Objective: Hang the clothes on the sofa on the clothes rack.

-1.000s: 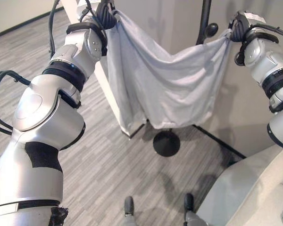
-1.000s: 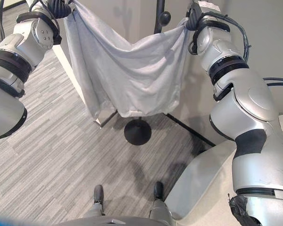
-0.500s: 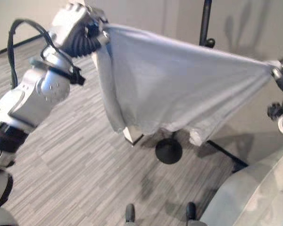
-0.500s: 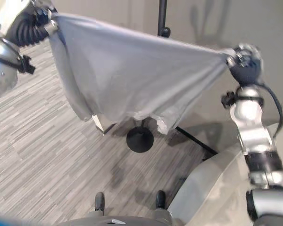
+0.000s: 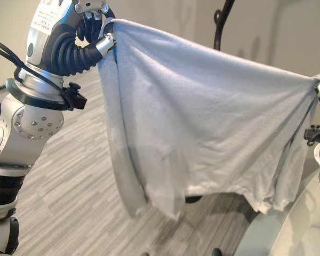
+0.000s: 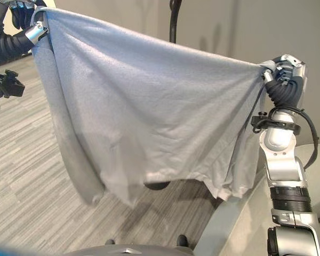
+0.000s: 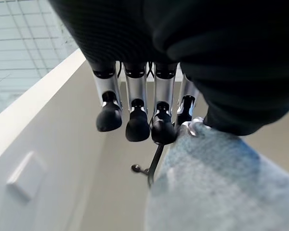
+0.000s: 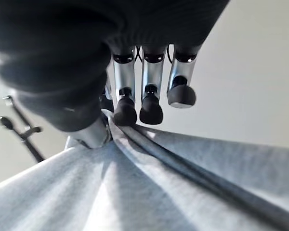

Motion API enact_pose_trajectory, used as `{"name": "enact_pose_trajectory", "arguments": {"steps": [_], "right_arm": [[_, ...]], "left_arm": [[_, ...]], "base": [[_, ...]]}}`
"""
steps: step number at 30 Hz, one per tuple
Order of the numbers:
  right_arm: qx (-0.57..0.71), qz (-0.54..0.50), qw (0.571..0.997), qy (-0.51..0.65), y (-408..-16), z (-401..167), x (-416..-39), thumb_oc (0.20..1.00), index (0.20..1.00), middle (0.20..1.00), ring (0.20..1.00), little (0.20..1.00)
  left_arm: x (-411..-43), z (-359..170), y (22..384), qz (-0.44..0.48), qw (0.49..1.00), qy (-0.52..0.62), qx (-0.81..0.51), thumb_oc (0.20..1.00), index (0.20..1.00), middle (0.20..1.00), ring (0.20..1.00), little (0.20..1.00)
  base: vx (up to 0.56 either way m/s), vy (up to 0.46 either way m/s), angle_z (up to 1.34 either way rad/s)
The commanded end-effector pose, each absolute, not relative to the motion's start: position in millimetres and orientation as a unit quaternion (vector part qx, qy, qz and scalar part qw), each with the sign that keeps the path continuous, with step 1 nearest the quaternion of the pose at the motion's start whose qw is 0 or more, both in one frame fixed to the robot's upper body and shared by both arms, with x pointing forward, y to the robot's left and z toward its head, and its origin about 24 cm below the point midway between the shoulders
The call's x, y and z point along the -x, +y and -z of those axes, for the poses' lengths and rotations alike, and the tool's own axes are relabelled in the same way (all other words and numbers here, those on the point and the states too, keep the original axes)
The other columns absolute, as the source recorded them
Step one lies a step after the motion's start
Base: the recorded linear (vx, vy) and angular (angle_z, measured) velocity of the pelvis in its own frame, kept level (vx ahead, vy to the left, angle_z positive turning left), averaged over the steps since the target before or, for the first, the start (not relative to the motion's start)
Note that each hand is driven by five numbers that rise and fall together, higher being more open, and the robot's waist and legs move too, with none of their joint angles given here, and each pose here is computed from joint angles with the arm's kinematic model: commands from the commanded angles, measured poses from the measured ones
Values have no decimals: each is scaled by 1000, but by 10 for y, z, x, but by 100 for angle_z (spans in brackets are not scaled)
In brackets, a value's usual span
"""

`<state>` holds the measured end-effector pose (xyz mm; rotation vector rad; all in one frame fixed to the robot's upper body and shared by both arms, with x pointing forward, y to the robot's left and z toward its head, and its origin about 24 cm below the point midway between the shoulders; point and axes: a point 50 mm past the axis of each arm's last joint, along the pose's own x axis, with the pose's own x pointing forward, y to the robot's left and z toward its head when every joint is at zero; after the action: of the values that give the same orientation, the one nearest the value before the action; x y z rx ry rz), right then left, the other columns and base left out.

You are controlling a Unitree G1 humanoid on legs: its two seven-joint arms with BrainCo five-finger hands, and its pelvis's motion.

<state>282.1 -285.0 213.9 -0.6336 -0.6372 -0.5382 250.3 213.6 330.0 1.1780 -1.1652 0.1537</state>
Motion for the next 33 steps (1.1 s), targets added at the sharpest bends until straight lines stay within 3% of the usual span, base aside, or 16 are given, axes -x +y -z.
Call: {"name": "enact_pose_trajectory", "arguments": {"steps": [1, 9, 21, 29, 33], "right_arm": [[320, 263, 822, -391, -2812, -2638, -2764, 200, 200, 200, 200, 200], [339, 242, 810, -413, -2738, -2859, -2827, 200, 200, 200, 200, 200], [393, 315, 734, -455, -3046, -3447, -2579, 200, 200, 200, 200, 200], [393, 316, 720, -476, -3062, -3550, -2465, 200, 200, 200, 200, 200], [389, 303, 734, -467, -3023, -3496, -2545, 200, 200, 200, 200, 200]], "left_arm": [[-2454, -3402, 2237, -111, 663, -531, -516, 200, 200, 200, 200, 200], [-2439, -3450, 2236, -122, 660, -541, -507, 200, 200, 200, 200, 200], [-2601, -3629, 2036, -126, 654, -578, -472, 200, 200, 200, 200, 200], [-2689, -3622, 1953, -105, 672, -575, -454, 200, 200, 200, 200, 200], [-2695, -3590, 1922, -93, 678, -574, -450, 200, 200, 200, 200, 200]], "base": [[31, 90, -1], [-4, 64, -1], [142, -133, 30], [101, -131, 44], [64, 25, 20]]}}
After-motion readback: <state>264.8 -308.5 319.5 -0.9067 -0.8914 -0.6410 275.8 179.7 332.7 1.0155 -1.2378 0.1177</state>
